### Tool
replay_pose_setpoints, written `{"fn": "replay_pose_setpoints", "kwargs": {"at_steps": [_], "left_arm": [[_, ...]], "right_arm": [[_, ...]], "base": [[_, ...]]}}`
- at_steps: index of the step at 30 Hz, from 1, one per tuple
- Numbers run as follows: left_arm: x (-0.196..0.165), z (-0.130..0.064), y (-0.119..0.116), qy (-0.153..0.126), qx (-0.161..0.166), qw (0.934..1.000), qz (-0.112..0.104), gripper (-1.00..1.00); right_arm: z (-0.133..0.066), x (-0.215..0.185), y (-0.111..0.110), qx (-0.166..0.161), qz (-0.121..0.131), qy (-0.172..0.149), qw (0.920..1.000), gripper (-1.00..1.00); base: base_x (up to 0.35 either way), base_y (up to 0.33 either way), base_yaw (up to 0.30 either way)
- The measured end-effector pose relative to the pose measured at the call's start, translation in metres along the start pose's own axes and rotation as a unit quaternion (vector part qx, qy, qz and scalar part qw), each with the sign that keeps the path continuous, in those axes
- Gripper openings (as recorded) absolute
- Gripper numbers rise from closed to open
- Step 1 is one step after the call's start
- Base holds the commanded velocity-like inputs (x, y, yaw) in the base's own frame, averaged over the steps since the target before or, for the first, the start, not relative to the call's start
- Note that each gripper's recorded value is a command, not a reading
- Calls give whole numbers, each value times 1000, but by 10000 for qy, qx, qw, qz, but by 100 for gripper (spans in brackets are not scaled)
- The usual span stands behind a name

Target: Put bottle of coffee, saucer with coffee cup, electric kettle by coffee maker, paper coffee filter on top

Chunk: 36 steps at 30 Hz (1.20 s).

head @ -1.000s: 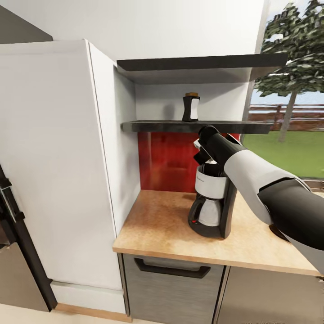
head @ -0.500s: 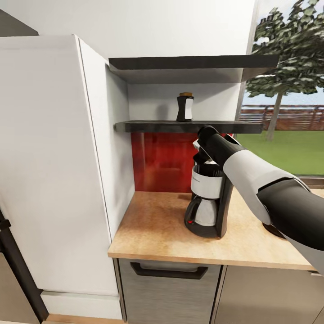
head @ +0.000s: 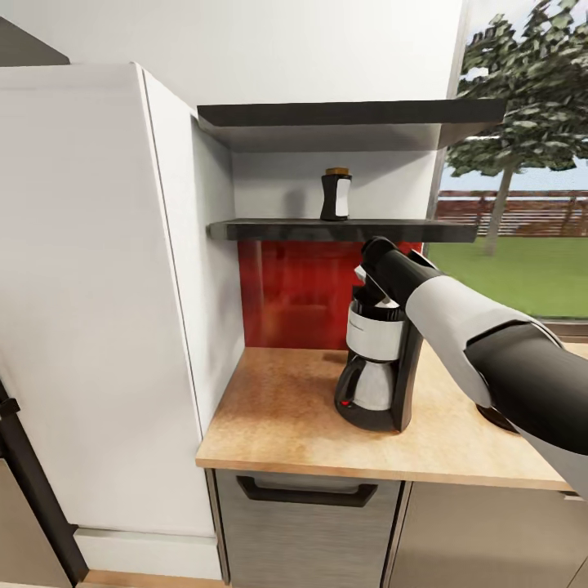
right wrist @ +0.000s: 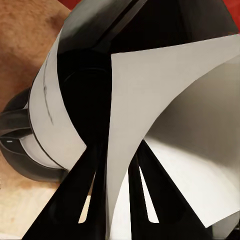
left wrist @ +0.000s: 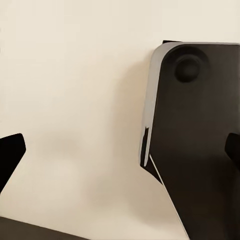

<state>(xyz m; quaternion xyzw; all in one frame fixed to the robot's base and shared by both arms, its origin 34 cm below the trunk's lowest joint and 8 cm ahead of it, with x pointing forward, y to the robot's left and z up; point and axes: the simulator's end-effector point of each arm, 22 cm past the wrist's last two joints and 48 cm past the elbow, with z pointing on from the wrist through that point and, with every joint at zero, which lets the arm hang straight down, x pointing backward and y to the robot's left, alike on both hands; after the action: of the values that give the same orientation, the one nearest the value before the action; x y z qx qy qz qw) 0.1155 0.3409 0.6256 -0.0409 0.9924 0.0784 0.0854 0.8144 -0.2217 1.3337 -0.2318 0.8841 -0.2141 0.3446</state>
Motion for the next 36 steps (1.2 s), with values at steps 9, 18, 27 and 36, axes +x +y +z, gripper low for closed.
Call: {"fn": "replay_pose_setpoints", "kwargs": {"at_steps": [9, 18, 27, 36], "left_arm": [[1, 0, 0, 11, 7, 10000, 3, 100], [2, 0, 0, 14, 8, 10000, 4, 100], [1, 0, 0, 14, 8, 10000, 4, 100], [1, 0, 0, 14, 5, 10000, 4, 100]], "right_arm": [[2, 3, 1, -13, 3, 50, 10000, -100], [2, 3, 1, -13, 3, 50, 10000, -100], [2, 4, 1, -13, 3, 51, 10000, -100], [3, 4, 1, -14, 8, 58, 10000, 100]], "base": [[0, 0, 0], [90, 0, 0], [3, 0, 0], [0, 0, 0]]}}
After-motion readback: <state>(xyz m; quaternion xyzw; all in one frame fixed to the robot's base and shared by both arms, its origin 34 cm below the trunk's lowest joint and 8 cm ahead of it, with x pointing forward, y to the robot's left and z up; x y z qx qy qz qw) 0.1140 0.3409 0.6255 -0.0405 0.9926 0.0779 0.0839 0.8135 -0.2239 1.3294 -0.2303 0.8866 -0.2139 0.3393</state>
